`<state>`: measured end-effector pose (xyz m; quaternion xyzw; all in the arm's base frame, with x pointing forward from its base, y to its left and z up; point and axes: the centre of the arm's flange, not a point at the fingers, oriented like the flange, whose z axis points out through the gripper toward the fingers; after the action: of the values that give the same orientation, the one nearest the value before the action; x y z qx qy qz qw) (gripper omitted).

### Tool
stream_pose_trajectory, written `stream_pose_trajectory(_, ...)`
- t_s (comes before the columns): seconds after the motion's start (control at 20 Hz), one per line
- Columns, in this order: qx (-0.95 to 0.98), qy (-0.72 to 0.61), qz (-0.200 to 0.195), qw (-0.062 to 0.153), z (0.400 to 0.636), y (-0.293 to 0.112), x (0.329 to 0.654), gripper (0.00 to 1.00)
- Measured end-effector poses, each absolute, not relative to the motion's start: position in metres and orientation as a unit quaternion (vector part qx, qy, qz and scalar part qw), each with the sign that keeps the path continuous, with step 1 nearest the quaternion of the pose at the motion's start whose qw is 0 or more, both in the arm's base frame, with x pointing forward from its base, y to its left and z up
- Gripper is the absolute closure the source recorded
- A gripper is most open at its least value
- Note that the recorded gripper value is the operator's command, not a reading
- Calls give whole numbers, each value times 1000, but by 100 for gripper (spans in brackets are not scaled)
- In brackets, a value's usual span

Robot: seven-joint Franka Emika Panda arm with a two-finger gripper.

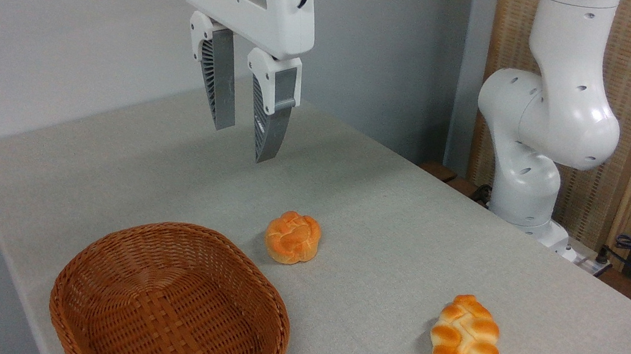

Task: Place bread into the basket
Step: 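Lower the open gripper down onto the round golden bun, then close the gripper around the round bun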

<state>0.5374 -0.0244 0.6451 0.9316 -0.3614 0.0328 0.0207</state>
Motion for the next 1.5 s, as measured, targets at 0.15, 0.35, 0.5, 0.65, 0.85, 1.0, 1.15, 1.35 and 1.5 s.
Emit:
stream_pose_trajectory(0.15, 931, -364, 14, 27, 633, -27, 532, 0)
stream_pose_trajectory(0.35, 929, -368, -6, 35, 614, -32, 524, 0)
stream_pose_trajectory(0.5, 929, -368, -5, 35, 615, -32, 520, 0)
stream_pose_trajectory(0.65, 929, -369, 8, 31, 613, -33, 515, 0)
stream_pose_trajectory(0.85, 913, -406, 12, 32, 582, -42, 497, 0)
stream_pose_trajectory(1.0, 901, -432, 8, 33, 541, -54, 492, 0)
stream_pose_trajectory(1.15, 897, -441, 14, 29, 495, -65, 490, 0)
stream_pose_trajectory(1.35, 895, -445, -4, 34, 450, -71, 481, 0)
stream_pose_trajectory(1.5, 889, -456, -19, 38, 434, -82, 477, 9)
